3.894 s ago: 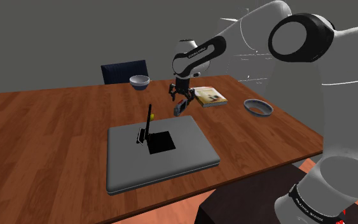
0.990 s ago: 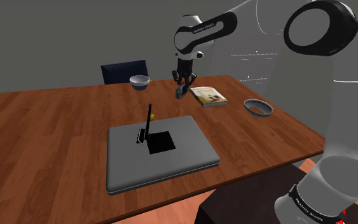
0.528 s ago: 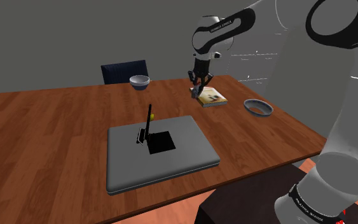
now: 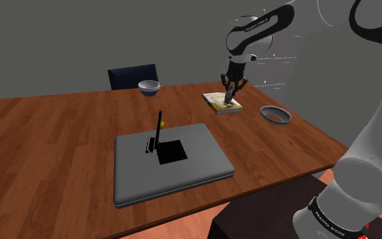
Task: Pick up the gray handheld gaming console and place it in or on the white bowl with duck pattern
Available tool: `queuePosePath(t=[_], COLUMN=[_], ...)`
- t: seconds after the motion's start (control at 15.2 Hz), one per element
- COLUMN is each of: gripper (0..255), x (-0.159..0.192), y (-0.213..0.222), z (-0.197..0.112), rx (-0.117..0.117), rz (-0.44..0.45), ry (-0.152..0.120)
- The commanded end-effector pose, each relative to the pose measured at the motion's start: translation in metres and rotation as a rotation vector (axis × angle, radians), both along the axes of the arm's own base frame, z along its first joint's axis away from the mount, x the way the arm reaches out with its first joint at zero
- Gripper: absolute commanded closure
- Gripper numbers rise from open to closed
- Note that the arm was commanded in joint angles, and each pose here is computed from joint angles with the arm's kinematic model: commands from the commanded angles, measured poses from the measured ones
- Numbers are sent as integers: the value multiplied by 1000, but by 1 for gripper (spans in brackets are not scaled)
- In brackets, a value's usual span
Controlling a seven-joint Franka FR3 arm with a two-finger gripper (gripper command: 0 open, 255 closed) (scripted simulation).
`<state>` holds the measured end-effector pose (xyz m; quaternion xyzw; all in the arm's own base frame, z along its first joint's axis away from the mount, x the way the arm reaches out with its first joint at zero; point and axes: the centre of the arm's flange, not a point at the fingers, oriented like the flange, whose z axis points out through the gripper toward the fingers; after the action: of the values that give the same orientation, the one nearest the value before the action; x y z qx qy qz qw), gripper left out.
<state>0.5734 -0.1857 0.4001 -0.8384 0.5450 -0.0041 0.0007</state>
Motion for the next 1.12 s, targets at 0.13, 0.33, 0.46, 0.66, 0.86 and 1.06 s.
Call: queuePosePath(t=[0.13,0.33,0.46,0.66,0.86,1.06], gripper=[255,255,255,255,255,255], x=[-32,-55,-70,-93,-116,-139], y=[-43,-75,-97,-129,-161,-194], z=[-2,-1,0,1,2,3], rx=[0,0,0,0,0,0], rz=[1,1,1,1,1,1], ry=[0,0,0,0,0,0])
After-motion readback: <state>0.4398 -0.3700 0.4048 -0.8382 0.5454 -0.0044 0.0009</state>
